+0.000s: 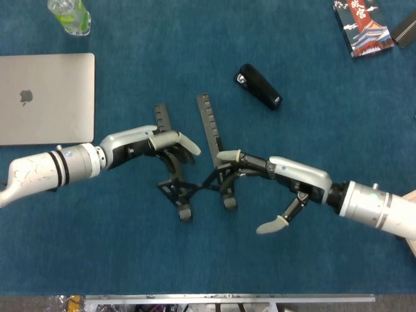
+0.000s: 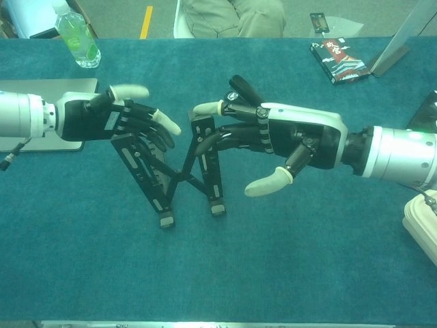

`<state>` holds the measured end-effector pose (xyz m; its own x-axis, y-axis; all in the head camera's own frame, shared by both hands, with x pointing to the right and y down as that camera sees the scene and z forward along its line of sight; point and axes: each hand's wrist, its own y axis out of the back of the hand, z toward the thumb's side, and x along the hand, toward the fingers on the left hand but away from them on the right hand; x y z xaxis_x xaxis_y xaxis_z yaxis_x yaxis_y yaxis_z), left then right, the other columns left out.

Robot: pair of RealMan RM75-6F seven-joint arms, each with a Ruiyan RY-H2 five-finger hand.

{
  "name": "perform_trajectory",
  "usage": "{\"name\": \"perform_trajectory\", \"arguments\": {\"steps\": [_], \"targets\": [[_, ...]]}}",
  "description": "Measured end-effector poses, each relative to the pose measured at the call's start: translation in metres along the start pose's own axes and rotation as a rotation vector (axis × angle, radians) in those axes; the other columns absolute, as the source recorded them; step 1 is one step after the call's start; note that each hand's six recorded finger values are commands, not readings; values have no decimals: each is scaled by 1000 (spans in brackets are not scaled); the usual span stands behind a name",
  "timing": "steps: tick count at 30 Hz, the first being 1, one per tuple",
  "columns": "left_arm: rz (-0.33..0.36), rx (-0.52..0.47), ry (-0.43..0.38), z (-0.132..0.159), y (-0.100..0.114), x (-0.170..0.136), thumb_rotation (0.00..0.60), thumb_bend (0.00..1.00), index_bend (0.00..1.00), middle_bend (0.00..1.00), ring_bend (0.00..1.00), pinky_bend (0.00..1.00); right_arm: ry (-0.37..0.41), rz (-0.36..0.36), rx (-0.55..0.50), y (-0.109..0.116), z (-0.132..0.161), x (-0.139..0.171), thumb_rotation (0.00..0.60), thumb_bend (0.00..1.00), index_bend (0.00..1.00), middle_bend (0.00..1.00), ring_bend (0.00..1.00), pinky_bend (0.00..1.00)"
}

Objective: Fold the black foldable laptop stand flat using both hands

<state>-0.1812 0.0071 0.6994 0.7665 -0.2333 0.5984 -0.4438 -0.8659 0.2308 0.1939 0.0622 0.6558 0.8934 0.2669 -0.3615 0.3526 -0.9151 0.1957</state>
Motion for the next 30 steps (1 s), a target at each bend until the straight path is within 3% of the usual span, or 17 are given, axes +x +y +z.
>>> {"name": "perform_trajectory", "arguments": {"steps": [9,18,30], "targets": [[21,-50,-29,-3,4,-8,0,219,201,185,127,194,0,3,-1,0,-1,0,600,0,31,158,28,74],[6,-75,-38,-5,-2,-7,0,217,200,189,125,194,4,10,-5,-1,-2,-1,600,0,31,158,28,74],[-59,-118,42,-30,-20,4,0,216,197,193,125,194,2,5,-9,0,-4,2,600,0,31,158,28,74]]}}
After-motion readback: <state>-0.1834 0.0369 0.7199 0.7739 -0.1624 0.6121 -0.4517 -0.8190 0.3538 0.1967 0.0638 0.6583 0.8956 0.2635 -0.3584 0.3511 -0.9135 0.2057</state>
